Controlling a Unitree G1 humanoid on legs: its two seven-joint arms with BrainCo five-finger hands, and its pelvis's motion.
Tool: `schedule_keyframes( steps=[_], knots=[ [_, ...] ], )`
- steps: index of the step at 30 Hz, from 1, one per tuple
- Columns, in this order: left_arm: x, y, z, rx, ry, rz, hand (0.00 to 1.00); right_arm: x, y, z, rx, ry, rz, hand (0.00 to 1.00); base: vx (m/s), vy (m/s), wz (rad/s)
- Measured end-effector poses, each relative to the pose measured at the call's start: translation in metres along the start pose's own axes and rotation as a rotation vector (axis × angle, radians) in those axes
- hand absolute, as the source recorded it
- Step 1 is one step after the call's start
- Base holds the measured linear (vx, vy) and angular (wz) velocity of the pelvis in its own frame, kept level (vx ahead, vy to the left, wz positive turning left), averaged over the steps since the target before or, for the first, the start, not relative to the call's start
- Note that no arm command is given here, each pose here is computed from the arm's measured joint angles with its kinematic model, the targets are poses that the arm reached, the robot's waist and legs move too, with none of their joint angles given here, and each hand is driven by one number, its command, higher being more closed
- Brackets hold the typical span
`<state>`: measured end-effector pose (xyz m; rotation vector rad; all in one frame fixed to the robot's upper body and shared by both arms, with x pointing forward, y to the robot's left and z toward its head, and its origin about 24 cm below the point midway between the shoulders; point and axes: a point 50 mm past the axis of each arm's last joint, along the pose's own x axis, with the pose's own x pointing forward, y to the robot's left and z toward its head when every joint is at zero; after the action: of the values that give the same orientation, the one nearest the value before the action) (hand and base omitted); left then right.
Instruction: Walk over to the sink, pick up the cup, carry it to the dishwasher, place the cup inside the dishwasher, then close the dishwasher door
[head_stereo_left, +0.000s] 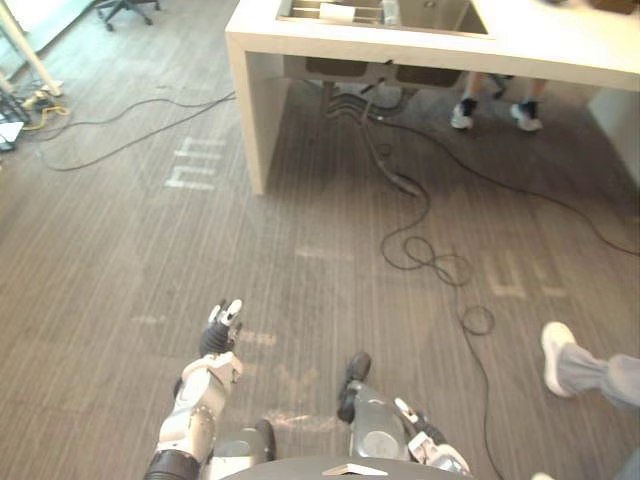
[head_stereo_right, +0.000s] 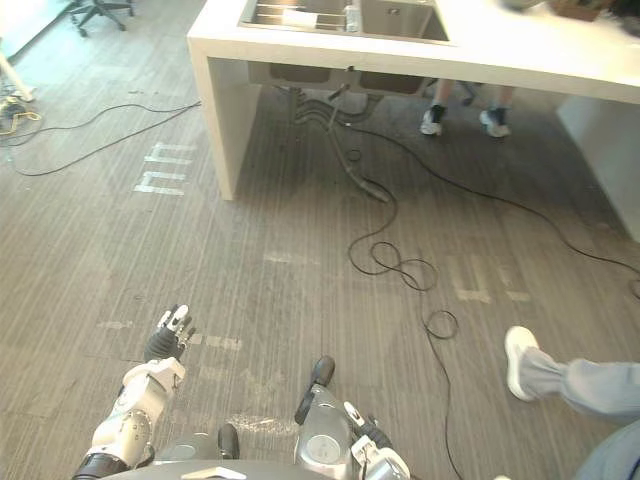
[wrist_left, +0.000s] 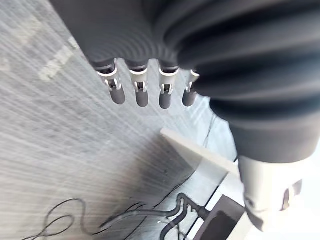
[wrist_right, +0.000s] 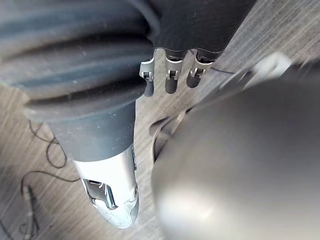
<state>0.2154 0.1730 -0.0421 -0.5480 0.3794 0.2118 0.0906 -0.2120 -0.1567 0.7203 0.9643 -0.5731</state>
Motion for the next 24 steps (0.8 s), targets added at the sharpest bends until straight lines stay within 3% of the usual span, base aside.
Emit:
schedule_keyframes(
  steps=[9, 14, 19, 24],
  knots=[
    [0.002, -0.019, -0.003, -0.005, -0.057, -0.095, 0.00, -0.008, -0.039, -0.014, 0.171, 0.091, -0.118, 0.00, 0.42, -0.264, 0.03],
    [0.003, -0.033, 0.029, -0.031, -0.228, -0.111, 0.00, -0.004, -0.035, 0.001, 0.082, 0.076, -0.081, 0.00, 0.45, -0.109, -0.25],
    [-0.012, -0.052, 0.075, -0.058, -0.432, -0.180, 0.00, 0.005, -0.004, 0.024, -0.052, 0.067, 0.019, 0.00, 0.34, 0.110, -0.60],
    [-0.010, -0.046, 0.080, -0.061, -0.440, -0.138, 0.00, 0.001, -0.011, 0.019, -0.131, 0.076, -0.007, 0.00, 0.34, 0.249, -0.08]
  ],
)
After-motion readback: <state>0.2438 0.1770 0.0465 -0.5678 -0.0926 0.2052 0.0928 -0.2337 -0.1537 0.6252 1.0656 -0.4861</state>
